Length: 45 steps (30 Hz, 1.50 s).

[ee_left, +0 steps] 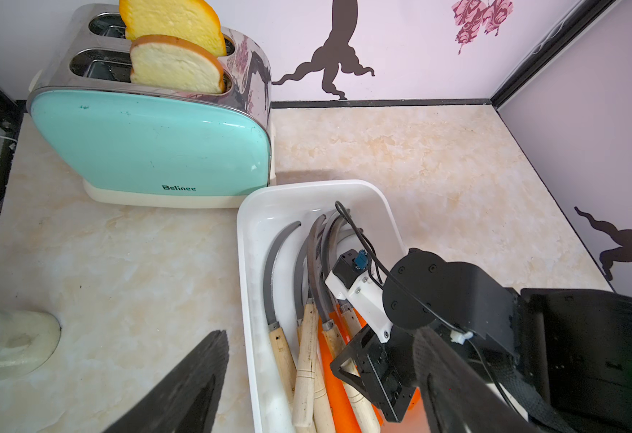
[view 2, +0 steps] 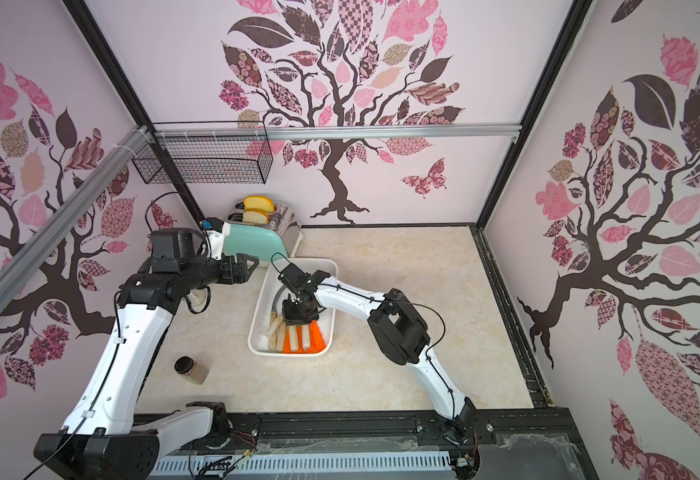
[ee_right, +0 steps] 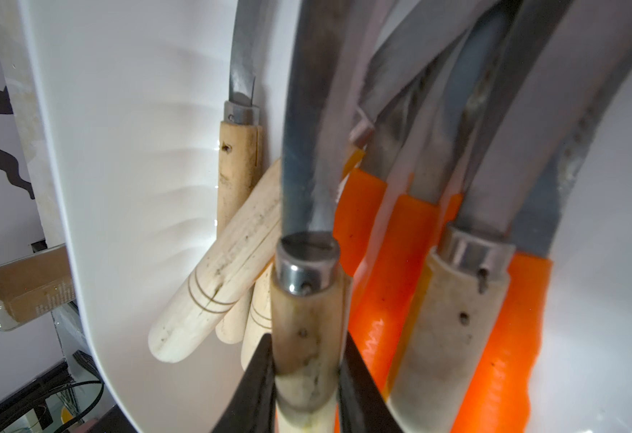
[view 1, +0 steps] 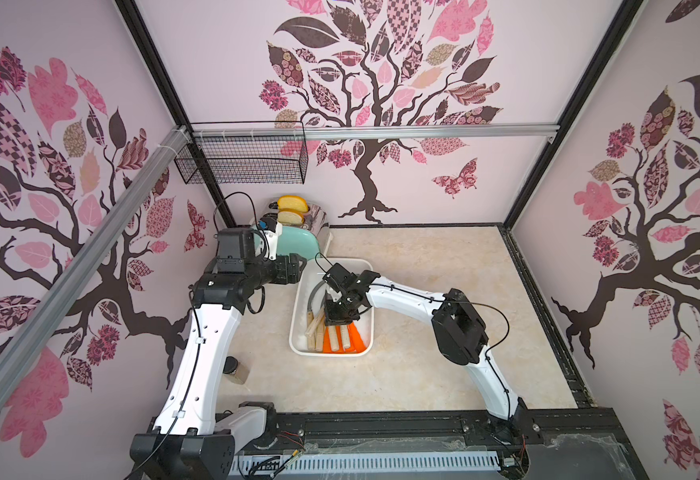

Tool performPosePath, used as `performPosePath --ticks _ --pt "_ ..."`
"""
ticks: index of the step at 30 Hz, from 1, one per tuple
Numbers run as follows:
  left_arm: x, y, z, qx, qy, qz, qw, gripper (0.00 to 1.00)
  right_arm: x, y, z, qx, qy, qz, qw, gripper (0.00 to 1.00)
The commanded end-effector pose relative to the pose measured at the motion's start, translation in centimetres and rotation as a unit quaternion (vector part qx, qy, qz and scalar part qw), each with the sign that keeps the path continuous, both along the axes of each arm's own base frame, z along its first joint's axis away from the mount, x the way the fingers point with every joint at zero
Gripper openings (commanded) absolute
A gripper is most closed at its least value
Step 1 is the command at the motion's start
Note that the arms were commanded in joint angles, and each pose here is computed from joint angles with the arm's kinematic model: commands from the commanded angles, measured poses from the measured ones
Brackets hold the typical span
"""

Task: Put small sickles into storage boxes
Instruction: Place the sickle in the storage box.

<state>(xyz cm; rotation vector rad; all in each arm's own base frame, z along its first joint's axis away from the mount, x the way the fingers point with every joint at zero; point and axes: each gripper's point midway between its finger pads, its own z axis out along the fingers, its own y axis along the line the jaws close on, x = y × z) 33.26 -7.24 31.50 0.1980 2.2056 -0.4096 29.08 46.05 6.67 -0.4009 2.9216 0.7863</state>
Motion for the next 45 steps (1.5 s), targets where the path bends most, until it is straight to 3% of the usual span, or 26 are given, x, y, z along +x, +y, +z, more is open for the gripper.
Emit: performPosePath --ticks 1,9,14,21,36,39,43,45 --pt "-0.2 -0.1 1.6 -0.006 -0.023 -0.002 1.000 0.82 -0.4 0.0 -0.2 -0.002 0.005 0.001 1.000 0.22" --pt "-0.3 -0.1 1.8 -0.007 -0.025 -0.003 1.000 0.82 -0.5 0.1 -0.5 -0.005 0.008 0.006 1.000 0.25" --pt "-0.4 -0.1 2.1 -0.007 -0.029 -0.003 1.000 0.82 -0.5 0.1 -0.3 -0.006 0.006 0.008 1.000 0.35" --pt "-0.3 -0.1 2.3 -0.010 -0.030 -0.003 0.999 0.82 -0.5 0.1 -0.4 -0.007 0.007 0.013 1.000 0.36" --pt "0.4 0.5 2.3 0.001 -0.038 0.016 0.999 0.83 0.9 0.1 2.6 -0.015 -0.039 0.026 0.999 0.43" --pt "0.7 0.8 2.1 0.004 -0.039 0.025 0.999 0.83 1.6 -0.6 3.6 -0.024 -0.067 0.025 0.997 0.51" --pt "1.2 1.8 2.0 0.013 -0.045 0.056 0.997 0.85 2.9 -1.9 5.6 -0.025 -0.106 0.015 0.994 0.69" --pt "1.6 2.3 1.9 0.015 -0.048 0.073 0.996 0.85 3.8 -2.7 7.0 -0.018 -0.128 0.005 0.992 0.99"
